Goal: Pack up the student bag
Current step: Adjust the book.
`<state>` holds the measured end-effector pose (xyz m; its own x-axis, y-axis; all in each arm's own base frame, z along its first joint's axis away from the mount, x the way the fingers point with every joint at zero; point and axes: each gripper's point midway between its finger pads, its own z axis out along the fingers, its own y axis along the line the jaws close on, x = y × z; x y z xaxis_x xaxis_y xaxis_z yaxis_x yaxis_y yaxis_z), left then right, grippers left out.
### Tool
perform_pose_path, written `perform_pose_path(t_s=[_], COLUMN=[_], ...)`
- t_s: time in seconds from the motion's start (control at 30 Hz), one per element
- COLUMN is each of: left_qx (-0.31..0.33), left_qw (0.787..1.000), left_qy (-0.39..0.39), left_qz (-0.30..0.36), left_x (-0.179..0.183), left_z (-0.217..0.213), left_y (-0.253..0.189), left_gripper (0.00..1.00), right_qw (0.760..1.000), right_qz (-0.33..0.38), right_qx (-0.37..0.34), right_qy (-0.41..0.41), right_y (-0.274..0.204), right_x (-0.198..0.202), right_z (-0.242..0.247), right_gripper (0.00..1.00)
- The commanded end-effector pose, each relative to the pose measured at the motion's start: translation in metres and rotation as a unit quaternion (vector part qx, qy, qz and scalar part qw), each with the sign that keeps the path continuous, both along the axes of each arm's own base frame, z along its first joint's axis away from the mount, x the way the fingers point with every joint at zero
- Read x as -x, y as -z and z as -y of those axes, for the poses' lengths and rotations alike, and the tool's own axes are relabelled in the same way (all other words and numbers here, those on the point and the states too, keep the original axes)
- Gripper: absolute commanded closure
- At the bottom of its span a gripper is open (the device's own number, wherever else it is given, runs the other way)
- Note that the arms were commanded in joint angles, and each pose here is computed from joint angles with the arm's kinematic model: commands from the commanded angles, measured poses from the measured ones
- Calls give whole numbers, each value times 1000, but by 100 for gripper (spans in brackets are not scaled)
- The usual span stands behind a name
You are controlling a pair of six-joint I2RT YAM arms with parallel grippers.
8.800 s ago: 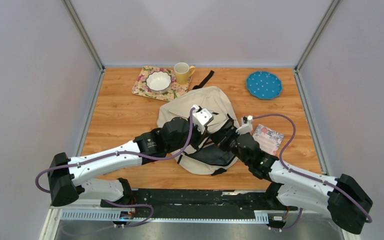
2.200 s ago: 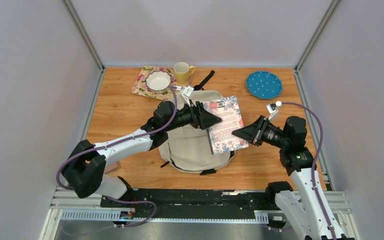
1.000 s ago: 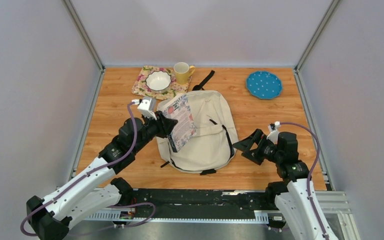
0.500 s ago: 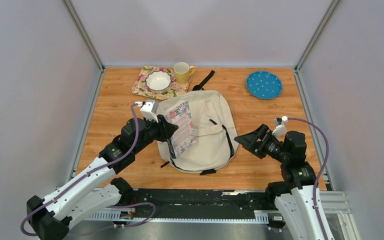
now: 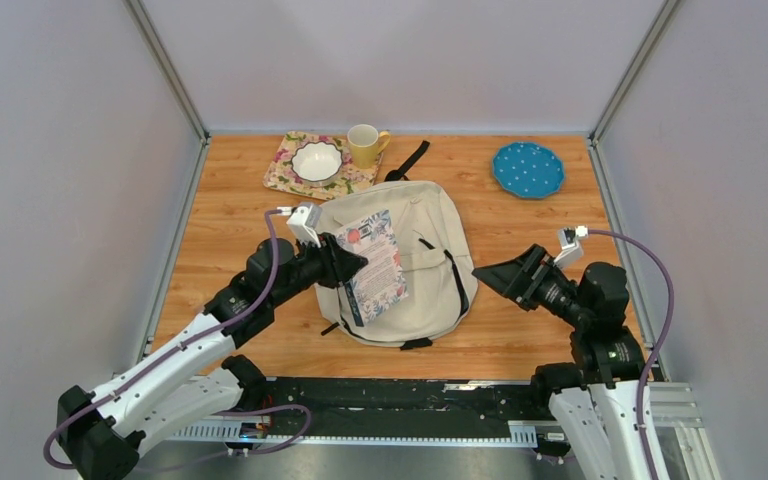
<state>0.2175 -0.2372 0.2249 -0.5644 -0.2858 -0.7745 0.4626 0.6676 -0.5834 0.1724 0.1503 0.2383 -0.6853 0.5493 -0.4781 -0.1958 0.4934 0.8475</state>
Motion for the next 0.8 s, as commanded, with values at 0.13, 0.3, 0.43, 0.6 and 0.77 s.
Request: perform_pose_path(t_s=[0.13, 0.3, 0.43, 0.6, 0.77], left_qx=[77, 100, 115, 146, 172], left_qw=[995, 992, 990, 986, 984], left_qy=[-29, -41, -41, -48, -39], left_qz=[62, 64, 72, 57, 27], left_x=[-6, -9, -11, -10, -5], left_z=[-5, -6, -4, -4, 1], left_y=[-59, -59, -61, -57, -39], left_gripper=[100, 100, 100, 100, 100], right_qw=[1000, 998, 997, 998, 997], right_qz=[-1, -4, -14, -14, -5], right_qx=[-12, -38, -10, -21, -69], right_qy=[-26, -54, -70, -52, -39], right_y=[-7, -3, 2, -3, -9], right_x=[4, 10, 16, 18, 20], right_z=[-7, -15, -17, -16, -25], right_gripper=[5, 5, 5, 5, 5])
